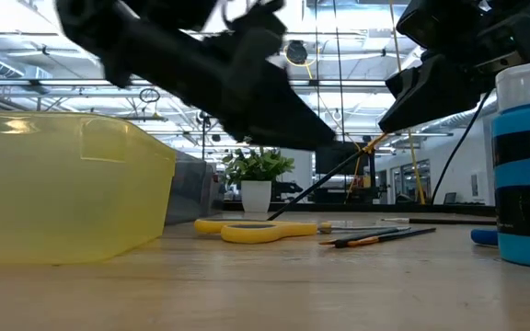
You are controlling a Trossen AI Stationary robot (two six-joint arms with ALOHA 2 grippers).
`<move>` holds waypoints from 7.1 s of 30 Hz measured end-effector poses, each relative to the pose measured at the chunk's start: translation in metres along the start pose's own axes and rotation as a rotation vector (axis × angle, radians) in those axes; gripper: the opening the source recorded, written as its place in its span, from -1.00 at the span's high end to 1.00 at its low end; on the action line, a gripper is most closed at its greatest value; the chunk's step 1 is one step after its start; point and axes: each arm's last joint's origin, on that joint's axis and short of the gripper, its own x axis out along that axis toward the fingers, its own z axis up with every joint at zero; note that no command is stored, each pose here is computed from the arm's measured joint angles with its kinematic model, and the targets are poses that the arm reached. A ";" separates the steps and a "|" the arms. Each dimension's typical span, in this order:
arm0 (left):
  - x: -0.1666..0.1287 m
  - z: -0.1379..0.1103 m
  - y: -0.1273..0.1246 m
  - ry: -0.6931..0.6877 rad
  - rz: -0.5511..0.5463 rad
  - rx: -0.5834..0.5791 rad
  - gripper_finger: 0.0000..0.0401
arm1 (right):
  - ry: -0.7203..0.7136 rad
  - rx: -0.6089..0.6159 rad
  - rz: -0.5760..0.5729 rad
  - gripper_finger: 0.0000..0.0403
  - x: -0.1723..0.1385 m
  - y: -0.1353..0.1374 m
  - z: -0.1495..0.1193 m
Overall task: Pick & Place Paint Supplies
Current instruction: Put the gold paint brush into the yellow bin, then put the black liner paint brush into the yellow bin
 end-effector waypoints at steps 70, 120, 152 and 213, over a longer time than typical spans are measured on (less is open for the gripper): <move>-0.133 0.039 -0.085 0.539 0.027 0.024 -0.10 | -0.016 0.108 -0.344 0.84 -0.044 -0.034 0.004; -0.094 0.067 -0.037 0.355 0.064 0.032 -0.12 | 0.234 0.189 -0.224 1.00 0.028 -0.091 -0.084; -0.087 0.073 -0.030 0.274 0.062 0.033 -0.12 | 0.233 0.224 -0.274 0.16 0.039 -0.070 -0.086; -0.030 0.063 -0.001 0.167 0.045 0.002 -0.12 | -0.563 -0.063 0.068 0.98 -0.002 -0.030 0.055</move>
